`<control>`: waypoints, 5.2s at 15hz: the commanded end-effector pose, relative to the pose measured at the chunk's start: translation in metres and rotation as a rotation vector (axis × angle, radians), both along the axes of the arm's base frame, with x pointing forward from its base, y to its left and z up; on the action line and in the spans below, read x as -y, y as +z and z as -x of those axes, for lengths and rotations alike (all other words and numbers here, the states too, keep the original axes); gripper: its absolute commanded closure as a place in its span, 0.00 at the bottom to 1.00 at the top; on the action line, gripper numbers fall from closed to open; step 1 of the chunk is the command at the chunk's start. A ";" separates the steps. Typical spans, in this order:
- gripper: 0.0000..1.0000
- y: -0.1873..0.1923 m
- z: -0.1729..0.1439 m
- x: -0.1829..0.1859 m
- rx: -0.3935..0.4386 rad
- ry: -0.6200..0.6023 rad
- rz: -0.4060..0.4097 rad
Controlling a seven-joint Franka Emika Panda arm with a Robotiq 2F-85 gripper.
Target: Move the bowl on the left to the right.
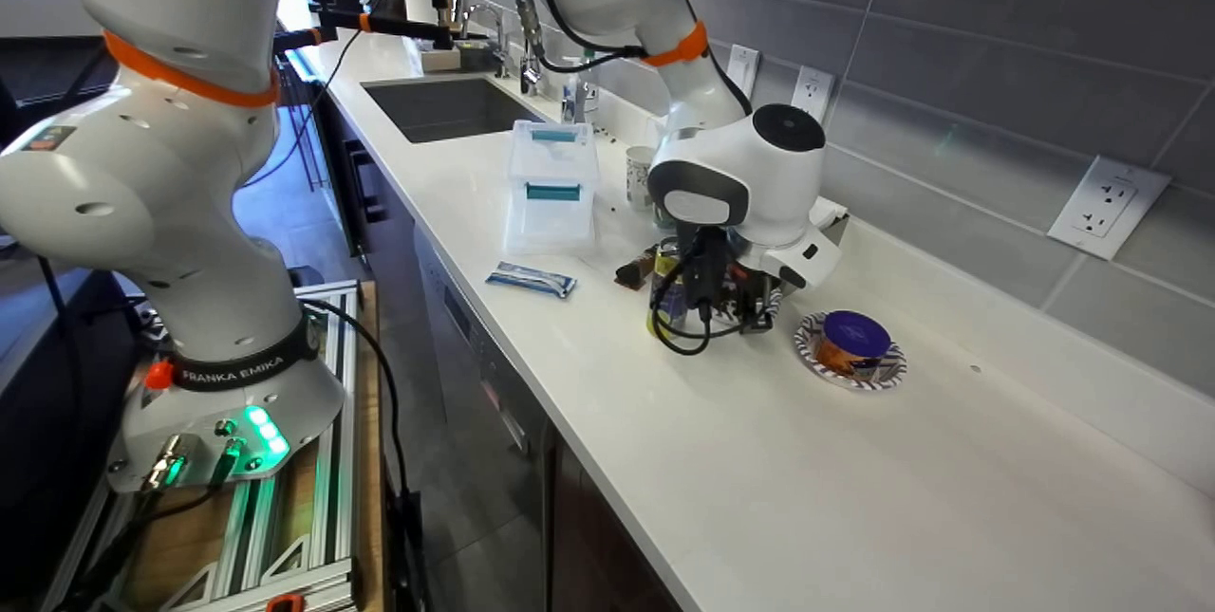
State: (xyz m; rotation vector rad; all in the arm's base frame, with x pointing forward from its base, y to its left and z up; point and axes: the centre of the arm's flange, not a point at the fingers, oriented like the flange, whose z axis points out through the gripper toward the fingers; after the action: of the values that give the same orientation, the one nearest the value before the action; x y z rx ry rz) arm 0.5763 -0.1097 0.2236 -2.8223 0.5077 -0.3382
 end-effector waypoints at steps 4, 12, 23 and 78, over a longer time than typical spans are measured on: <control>0.90 0.006 0.017 0.028 0.023 -0.028 -0.045; 0.99 0.040 0.046 0.056 0.042 0.004 -0.126; 0.99 0.117 0.105 0.141 0.205 -0.060 -0.089; 0.00 0.198 0.103 0.152 0.282 -0.034 -0.114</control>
State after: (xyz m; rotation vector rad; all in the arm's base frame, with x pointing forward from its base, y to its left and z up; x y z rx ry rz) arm 0.5014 -0.3182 0.3967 -2.5915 0.6804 -0.7539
